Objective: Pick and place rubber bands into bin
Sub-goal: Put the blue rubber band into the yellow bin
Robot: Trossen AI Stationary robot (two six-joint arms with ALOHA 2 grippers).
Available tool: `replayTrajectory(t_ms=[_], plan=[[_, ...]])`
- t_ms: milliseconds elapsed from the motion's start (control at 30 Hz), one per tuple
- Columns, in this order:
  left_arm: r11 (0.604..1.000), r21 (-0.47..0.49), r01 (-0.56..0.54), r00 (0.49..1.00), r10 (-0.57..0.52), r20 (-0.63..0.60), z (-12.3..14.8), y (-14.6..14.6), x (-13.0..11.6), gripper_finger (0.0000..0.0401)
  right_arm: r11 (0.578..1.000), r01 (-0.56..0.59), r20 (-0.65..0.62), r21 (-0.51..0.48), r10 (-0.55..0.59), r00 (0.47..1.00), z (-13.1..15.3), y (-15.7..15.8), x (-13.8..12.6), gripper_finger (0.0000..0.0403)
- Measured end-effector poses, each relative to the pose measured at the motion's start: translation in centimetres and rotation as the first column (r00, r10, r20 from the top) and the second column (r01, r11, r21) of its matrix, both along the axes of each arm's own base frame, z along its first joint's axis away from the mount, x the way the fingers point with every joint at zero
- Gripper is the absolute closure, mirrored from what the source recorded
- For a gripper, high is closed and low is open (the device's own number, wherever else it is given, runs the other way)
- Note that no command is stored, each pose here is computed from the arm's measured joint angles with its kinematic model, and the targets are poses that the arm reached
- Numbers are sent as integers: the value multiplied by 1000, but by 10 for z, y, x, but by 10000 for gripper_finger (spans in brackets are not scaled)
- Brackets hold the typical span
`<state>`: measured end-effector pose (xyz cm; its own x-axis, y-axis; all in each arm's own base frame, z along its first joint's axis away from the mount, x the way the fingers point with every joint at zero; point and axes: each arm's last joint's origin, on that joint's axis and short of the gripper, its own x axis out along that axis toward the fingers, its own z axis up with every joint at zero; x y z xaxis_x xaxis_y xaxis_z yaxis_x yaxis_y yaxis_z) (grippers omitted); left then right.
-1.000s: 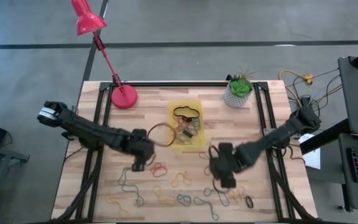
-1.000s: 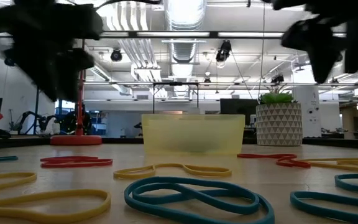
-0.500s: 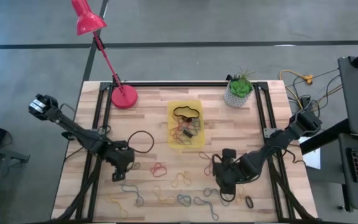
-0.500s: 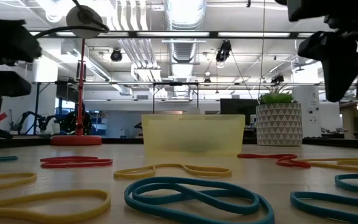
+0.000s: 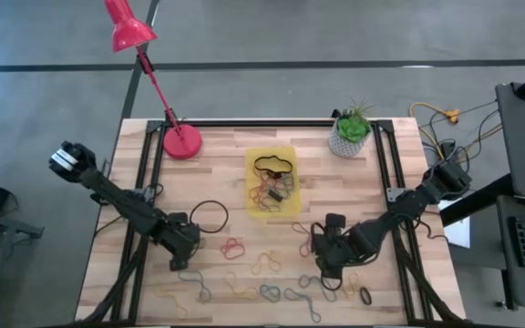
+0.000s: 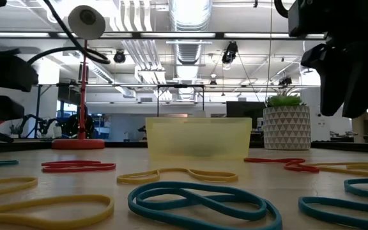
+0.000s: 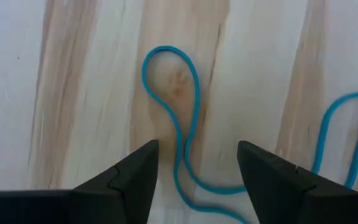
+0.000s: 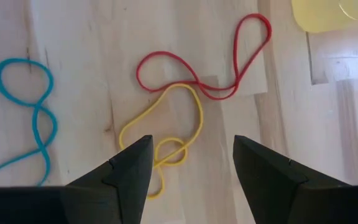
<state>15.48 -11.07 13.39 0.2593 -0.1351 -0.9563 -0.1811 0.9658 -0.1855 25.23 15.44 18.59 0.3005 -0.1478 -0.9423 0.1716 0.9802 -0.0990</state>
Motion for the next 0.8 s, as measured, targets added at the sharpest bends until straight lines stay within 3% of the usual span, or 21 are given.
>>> replayTrajectory(t_ms=[400,600,800], plan=[[986,163,-23,999,27,-22,-24,-2,7,356,1000,2,-11,-7,-3,1000,-3,-2,-1,193],[975,218,-48,999,42,34,-24,-1,10,396,1000,2,-20,-12,-2,1000,-6,-3,-3,193],[966,255,-53,996,34,78,-9,1,18,401,1000,1,-37,-23,-2,999,-10,-5,-6,193]])
